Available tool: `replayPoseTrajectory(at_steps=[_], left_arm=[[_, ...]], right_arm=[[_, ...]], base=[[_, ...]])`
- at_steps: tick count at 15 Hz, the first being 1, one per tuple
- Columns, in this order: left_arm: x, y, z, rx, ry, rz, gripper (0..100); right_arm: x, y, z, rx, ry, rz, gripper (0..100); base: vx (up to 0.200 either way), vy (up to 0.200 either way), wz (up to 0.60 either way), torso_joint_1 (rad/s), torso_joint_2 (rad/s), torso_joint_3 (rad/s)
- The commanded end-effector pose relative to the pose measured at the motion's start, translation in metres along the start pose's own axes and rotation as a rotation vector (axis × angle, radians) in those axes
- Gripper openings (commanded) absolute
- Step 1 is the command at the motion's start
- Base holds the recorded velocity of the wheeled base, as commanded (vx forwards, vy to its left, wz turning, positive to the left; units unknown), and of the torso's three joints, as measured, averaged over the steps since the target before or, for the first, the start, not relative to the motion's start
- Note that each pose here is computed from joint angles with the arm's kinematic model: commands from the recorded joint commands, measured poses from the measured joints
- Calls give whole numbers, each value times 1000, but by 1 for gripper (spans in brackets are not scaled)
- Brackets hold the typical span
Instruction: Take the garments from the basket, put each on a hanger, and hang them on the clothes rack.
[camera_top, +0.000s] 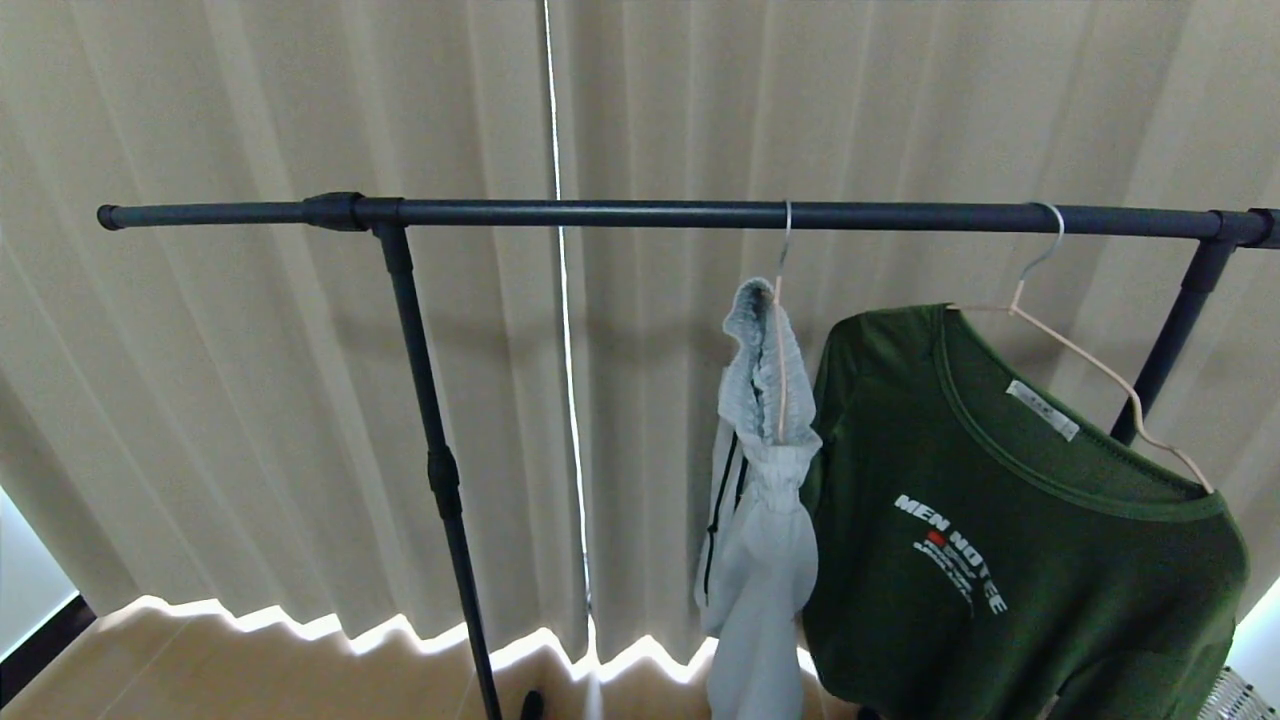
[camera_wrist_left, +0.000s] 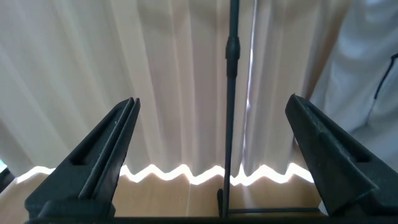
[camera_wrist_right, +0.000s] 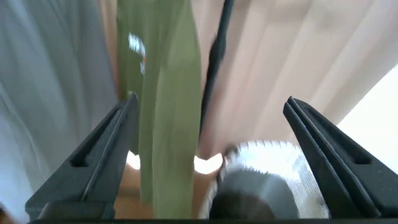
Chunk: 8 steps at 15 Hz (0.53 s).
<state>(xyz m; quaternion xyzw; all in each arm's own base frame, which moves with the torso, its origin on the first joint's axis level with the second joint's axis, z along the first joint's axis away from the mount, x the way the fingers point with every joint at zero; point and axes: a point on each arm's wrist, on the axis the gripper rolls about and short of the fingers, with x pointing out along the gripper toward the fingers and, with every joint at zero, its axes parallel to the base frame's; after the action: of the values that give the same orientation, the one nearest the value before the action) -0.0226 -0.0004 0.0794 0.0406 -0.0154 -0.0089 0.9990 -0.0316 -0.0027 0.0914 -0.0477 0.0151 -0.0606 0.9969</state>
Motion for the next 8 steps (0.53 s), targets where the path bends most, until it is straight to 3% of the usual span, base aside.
replayPoseTrajectory(at_steps=[1,2,4,8], left_arm=[[0,0,0,-1,-2,-1,100],[0,0,0,-1,-3,-4,100],[0,0,0,-1,-2,-1,100],[0,0,0,-1,-2,-2,100]], right_arm=[[9,3,-14,16,-36,26,100],[9,4,-11,32,-74,83,100],[9,6,-12,79,-67,160,100],[9,6,-12,88,-65,165,100]], base=[[0,0,0,0,0,0],[0,0,0,0,0,0],[0,0,0,0,0,0],[0,0,0,0,0,0]])
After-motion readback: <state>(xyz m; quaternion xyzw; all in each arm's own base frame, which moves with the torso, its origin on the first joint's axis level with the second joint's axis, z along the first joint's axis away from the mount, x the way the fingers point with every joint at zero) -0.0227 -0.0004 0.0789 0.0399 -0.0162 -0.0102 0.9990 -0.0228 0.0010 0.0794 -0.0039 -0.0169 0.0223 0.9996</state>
